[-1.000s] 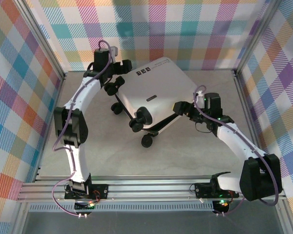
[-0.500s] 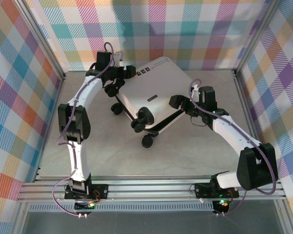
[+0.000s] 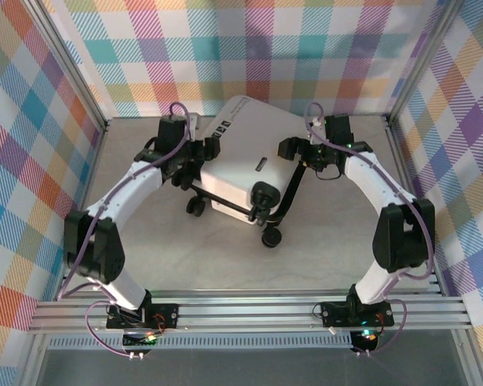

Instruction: Pack the luggage

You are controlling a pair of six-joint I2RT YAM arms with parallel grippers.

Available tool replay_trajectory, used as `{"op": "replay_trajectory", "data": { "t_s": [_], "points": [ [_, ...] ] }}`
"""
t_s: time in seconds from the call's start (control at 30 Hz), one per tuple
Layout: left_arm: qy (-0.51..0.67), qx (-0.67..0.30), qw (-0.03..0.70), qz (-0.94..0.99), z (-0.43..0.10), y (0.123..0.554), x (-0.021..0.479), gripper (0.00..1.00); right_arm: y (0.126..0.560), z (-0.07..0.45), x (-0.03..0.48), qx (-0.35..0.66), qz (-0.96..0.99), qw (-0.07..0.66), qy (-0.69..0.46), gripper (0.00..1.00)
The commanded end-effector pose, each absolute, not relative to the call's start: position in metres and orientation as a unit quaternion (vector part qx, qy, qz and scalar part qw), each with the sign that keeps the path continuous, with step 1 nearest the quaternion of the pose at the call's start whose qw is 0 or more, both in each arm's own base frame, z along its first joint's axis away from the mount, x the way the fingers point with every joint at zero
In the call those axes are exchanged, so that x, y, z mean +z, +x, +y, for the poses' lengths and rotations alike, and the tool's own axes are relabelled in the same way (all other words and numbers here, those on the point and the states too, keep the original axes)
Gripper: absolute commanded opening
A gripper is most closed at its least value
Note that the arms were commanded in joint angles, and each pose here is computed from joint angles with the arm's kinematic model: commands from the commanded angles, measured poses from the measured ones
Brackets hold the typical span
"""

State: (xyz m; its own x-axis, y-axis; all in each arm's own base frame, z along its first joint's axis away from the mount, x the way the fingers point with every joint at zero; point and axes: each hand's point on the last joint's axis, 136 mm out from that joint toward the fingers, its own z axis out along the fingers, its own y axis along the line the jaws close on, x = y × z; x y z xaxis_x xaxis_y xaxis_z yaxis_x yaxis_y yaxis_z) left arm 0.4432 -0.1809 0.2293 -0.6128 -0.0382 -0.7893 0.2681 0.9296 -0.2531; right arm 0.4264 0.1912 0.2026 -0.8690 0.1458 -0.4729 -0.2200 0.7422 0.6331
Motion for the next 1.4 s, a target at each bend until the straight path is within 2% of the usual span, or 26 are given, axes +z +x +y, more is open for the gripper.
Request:
{"op": "replay_trajectory", "data": {
  "t_s": [0.0, 0.17, 0.37, 0.6, 0.8, 1.1, 1.2, 1.27, 1.37],
  "points": [
    [0.156, -0.299, 0.332, 0.881, -0.284, 0.339, 0.21, 0.83, 0.407, 0.271, 0.26, 0.488, 0.815, 0.245, -0.196, 1.0],
    [0.164, -0.341, 0.337, 0.862, -0.323, 0.289, 0.218, 0.83, 0.407, 0.322, 0.271, 0.521, 0.788, 0.201, -0.26, 1.0],
    [0.177, -0.375, 0.353, 0.839, -0.359, 0.25, 0.229, 0.83, 0.386, 0.367, 0.28, 0.531, 0.766, 0.165, -0.323, 0.99],
    [0.177, -0.374, 0.361, 0.836, -0.389, 0.262, 0.227, 0.84, 0.378, 0.371, 0.293, 0.535, 0.755, 0.169, -0.339, 0.99],
    [0.175, -0.34, 0.405, 0.83, -0.377, 0.273, 0.257, 0.85, 0.408, 0.326, 0.319, 0.472, 0.794, 0.246, -0.295, 0.98],
    [0.138, -0.188, 0.521, 0.821, -0.283, 0.29, 0.336, 0.93, 0.427, 0.216, 0.357, 0.342, 0.84, 0.386, -0.165, 0.99],
    [0.109, -0.148, 0.532, 0.827, -0.251, 0.306, 0.345, 0.95, 0.421, 0.18, 0.346, 0.296, 0.857, 0.405, -0.119, 0.99],
    [0.096, -0.129, 0.532, 0.832, -0.235, 0.32, 0.347, 1.0, 0.417, 0.158, 0.337, 0.276, 0.865, 0.411, -0.088, 0.99],
    [0.094, -0.126, 0.519, 0.84, -0.222, 0.342, 0.349, 1.0, 0.414, 0.138, 0.326, 0.288, 0.869, 0.4, -0.051, 0.99]
  ]
}}
